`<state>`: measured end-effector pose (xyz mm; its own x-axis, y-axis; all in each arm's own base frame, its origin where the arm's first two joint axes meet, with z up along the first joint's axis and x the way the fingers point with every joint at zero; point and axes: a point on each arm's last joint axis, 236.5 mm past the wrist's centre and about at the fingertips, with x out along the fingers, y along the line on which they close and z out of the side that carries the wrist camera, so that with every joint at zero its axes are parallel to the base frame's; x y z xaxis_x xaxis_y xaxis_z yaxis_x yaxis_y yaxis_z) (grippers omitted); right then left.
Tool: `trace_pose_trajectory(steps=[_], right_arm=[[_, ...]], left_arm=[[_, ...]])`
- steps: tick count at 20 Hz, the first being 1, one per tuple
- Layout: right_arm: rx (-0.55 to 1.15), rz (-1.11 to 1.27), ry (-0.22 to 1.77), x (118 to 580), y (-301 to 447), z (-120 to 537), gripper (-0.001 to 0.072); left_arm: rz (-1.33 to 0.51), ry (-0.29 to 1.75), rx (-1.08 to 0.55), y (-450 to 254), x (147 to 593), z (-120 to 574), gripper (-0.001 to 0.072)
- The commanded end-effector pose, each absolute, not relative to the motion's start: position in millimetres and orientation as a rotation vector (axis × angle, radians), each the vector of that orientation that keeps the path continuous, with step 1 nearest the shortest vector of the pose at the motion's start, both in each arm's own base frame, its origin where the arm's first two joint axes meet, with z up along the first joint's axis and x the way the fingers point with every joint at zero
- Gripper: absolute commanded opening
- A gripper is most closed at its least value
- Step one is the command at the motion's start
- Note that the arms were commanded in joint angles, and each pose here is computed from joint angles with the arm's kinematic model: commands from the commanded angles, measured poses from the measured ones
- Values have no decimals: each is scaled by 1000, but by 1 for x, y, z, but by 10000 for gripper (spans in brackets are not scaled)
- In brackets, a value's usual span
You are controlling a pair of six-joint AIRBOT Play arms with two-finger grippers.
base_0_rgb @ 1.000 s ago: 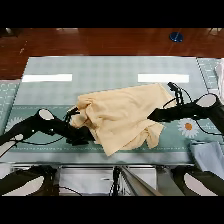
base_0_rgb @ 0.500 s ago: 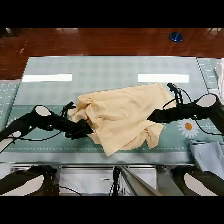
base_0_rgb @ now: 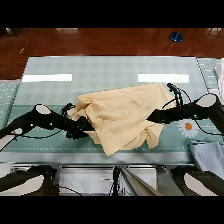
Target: Fold the shirts.
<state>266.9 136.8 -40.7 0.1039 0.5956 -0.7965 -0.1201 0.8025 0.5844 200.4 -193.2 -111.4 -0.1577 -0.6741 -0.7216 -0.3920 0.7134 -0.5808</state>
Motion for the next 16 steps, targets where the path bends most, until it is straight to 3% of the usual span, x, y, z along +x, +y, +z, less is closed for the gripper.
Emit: trace_pose_trajectory(steps=[1,2,3,8,9,12,16], right_arm=[[463,568,1364,268,144,-35,472],[474,571,1360,269,145,-34,472],[481,574,1357,270,147,-33,472],[517,596,1329,271,154,-21,470],[508,597,1309,272,153,-16,470],[468,591,1229,276,149,3,469],[579,428,1132,298,101,18,475]], left_arm=[[-127,1536,-797,-164,265,-142,592],[-135,1537,-799,-166,269,-140,592],[-143,1546,-800,-168,271,-139,532],[-122,1589,-811,-163,269,-147,71],[-132,1584,-807,-161,270,-146,24],[-256,1584,-754,-163,271,-130,22],[-401,1450,-684,-172,293,-75,22]])
